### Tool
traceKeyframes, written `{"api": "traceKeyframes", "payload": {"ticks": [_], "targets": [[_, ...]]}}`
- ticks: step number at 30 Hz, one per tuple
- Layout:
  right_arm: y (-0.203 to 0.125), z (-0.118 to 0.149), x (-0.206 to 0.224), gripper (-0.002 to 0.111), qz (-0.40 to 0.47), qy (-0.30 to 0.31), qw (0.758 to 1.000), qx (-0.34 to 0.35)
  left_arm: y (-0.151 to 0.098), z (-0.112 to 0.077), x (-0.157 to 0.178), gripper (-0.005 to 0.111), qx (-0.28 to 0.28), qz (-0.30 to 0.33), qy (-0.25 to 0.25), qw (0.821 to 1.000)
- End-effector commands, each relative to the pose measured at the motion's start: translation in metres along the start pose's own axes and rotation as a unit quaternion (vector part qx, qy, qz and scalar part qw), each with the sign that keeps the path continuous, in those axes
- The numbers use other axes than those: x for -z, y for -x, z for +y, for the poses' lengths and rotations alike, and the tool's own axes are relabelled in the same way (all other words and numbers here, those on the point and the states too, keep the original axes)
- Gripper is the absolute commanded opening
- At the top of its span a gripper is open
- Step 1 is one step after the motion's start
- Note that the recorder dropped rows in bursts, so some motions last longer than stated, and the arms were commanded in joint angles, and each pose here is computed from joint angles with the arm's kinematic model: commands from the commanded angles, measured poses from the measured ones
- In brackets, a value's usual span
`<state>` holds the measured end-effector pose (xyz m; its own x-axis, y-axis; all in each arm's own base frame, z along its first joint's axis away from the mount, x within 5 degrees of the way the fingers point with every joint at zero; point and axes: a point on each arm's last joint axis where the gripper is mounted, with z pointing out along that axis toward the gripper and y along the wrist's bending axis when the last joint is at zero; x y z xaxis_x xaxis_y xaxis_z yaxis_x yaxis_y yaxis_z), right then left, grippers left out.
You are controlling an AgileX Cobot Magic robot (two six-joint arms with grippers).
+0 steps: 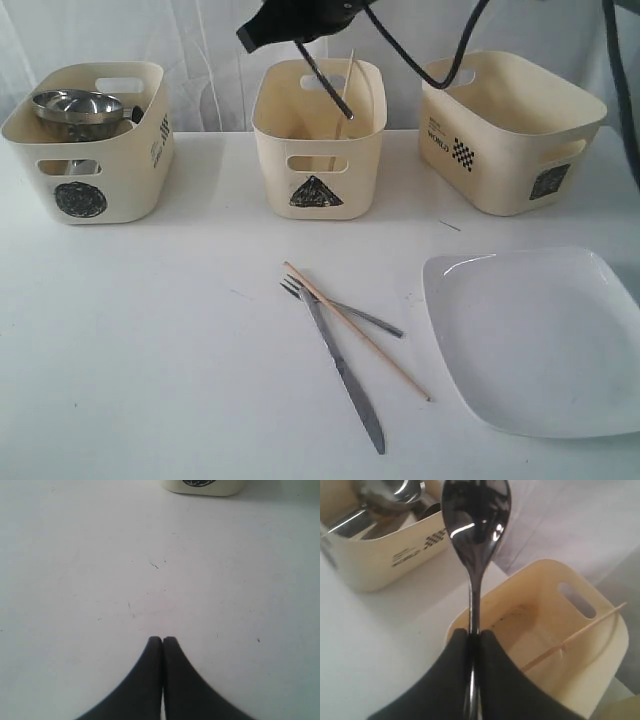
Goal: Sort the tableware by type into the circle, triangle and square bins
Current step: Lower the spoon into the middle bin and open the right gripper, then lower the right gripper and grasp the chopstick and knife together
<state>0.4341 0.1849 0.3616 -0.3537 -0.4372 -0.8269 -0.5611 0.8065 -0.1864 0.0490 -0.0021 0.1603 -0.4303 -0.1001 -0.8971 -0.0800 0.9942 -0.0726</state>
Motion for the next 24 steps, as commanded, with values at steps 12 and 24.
{"api": "traceKeyframes", "payload": {"ticks": [12,24], "targets": [[-0.028,-0.053,-0.072,0.0,-0.179,-0.094,0.966,-0.163,-0.005,-0.001,0.0,0.0,0.003,0.019,-0.005,1.0],[-0.078,-0.057,-0.135,0.031,-0.211,-0.143,0.952,-0.171,-0.005,-0.001,0.0,0.0,0.003,0.019,-0.005,1.0]]}}
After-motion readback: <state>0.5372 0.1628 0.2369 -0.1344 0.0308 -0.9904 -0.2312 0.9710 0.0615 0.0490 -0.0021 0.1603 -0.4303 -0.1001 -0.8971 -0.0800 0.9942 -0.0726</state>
